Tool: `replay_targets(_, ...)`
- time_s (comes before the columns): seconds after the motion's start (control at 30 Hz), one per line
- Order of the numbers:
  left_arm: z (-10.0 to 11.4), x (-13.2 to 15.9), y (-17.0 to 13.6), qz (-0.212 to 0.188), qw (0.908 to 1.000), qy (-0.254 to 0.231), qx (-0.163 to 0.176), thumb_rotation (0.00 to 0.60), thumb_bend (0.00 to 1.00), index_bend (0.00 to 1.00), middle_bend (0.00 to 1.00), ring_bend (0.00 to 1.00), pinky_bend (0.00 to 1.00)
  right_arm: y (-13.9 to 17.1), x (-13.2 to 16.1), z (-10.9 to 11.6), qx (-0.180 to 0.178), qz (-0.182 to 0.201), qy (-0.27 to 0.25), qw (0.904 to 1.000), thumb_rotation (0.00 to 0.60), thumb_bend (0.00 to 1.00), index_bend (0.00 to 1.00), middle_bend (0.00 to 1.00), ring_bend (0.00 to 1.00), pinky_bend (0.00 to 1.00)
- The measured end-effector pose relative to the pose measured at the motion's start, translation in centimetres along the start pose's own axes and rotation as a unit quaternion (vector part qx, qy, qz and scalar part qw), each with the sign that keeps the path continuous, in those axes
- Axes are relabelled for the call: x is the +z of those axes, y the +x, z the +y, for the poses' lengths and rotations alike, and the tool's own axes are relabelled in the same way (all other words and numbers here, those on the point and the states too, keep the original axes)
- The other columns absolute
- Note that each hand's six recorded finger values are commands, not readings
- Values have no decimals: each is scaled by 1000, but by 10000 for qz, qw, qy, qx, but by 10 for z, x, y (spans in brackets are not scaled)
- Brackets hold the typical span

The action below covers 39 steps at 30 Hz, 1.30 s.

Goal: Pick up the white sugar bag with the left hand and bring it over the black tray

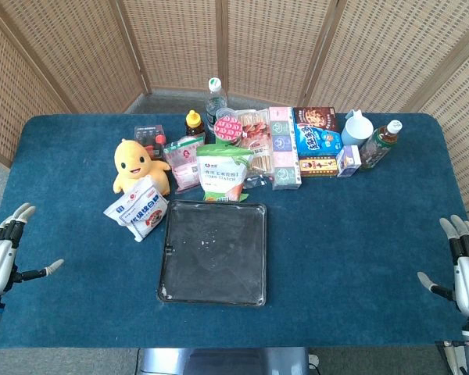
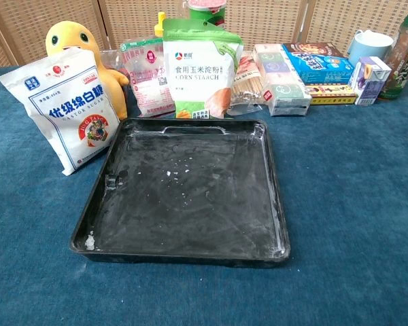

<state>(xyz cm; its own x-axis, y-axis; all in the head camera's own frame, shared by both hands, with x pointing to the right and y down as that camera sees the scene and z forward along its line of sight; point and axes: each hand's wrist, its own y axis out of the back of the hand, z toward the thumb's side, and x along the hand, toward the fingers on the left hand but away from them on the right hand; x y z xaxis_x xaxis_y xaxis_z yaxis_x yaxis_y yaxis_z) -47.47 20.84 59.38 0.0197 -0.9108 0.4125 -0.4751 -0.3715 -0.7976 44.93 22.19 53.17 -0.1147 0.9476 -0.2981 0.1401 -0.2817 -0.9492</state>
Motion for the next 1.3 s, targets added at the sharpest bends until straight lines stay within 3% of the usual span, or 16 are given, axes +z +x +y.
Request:
replay_targets(0.4,-12,-3,6,79,9995,-264,-129,529,22,0,0,52,41,1,2,0,7,29,-43,10000,600,0,14,0,0,0)
replay_targets(0.83,-84,22,40,88,9918,-1197,-432,530,32,0,0,52,41,0,1,0,50,18,-92,9999,600,0,14,0,0,0)
replay_targets(1.3,-134,49,55,385,9886,-1378,-476,530,81,0,0,52,41,-1,-4,4,25,-20,-220,9998,600,0,14,0,0,0)
